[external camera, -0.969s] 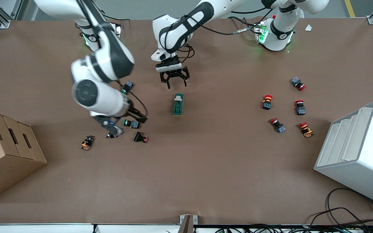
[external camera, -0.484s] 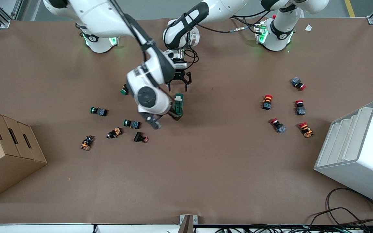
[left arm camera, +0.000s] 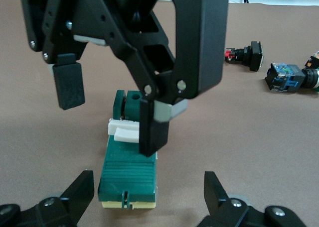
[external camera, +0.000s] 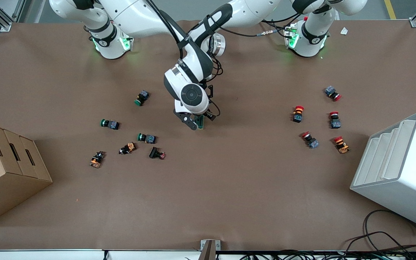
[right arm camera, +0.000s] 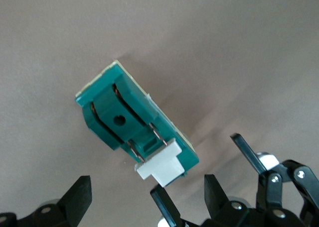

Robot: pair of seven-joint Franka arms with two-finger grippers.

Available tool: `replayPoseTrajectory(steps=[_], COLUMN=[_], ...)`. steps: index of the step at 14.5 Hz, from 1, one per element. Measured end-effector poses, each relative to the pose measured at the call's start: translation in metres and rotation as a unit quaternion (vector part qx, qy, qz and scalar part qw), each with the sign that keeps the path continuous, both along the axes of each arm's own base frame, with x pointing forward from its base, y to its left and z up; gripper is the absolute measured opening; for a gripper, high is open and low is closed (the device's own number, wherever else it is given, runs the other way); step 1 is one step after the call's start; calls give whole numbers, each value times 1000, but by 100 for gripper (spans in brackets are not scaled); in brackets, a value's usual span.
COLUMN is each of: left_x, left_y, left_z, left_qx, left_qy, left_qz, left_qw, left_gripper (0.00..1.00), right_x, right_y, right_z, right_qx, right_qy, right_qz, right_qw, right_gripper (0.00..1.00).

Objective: Close load switch with both arms

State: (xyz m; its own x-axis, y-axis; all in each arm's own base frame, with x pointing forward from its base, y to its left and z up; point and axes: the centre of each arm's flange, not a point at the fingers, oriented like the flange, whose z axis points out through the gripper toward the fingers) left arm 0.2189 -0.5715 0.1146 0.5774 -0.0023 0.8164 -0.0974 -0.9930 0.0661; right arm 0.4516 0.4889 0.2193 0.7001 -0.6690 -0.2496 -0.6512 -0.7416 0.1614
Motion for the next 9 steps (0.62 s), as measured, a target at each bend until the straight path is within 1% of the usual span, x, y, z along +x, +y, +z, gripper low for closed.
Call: replayPoseTrajectory(steps=[2,5,9], left_x=[-1,4,6], left_y=[1,6,9], left_z=[-3,-13,-23], left_qx=[2,15,22], left_qy=[1,-3,-10], left_qz=[-1,-6,-16], left_qw=[1000,1000,1000], left_gripper=[98,98,99], right_x=[0,5,4], right_y=[1,2,2], right_z=[1,2,-1], right_qx=[3,11,11], right_qy=[-4,-17,-20], right_qz=[-1,-5,-6], right_qw=[1000,1000,1000], right_gripper=[100,100,100])
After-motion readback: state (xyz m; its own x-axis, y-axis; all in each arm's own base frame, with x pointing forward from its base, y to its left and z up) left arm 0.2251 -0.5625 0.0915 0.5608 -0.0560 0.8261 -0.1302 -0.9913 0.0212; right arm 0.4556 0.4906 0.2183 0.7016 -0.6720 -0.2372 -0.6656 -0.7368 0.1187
